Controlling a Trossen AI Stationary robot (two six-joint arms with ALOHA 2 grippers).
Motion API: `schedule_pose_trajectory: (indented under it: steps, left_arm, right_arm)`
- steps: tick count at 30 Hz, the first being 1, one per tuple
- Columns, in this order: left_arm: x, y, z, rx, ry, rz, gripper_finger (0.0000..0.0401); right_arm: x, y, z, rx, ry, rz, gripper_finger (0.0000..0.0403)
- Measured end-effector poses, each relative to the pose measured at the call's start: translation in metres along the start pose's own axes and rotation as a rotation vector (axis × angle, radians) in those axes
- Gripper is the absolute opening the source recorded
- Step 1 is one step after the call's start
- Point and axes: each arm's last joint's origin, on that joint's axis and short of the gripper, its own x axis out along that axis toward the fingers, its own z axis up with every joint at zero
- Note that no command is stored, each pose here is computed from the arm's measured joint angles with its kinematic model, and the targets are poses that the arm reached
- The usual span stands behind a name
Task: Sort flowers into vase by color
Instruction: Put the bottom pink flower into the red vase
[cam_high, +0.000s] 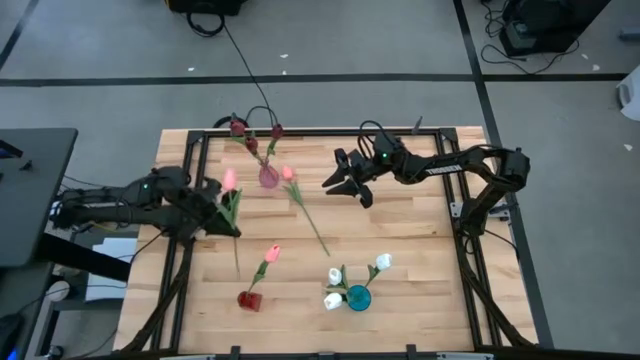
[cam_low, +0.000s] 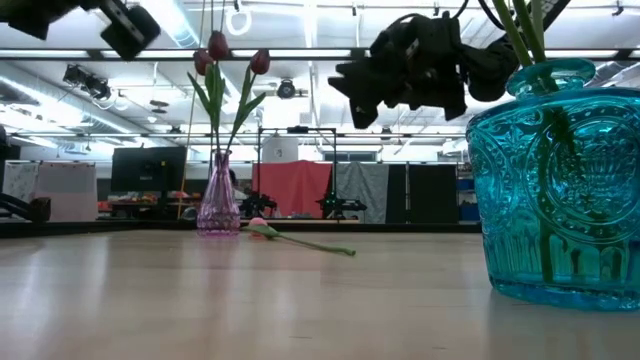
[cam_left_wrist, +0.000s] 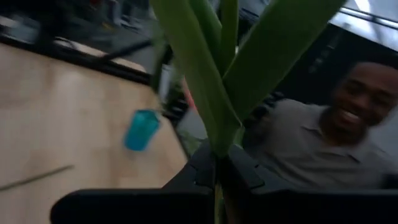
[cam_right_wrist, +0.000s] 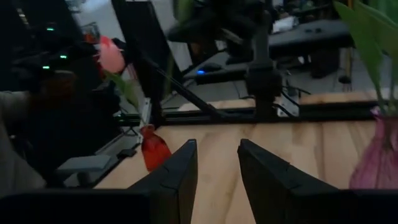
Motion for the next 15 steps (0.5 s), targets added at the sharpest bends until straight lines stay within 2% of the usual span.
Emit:
schedule_pose_trajectory:
  steps: [5, 15]
  left_arm:
    - [0.009, -0.018, -0.005, 0.052, 0.017, -0.107, 0.0014]
    - [0.037, -0.04, -0.026, 0.211, 0.066, -0.066, 0.0014]
  right_arm:
    - [-0.003, -0.004, 0.0, 0.059, 0.001, -0.048, 0.0129]
    - [-0.018, -0.008, 0.01, 0.092, -0.004, -0.232, 0.0129]
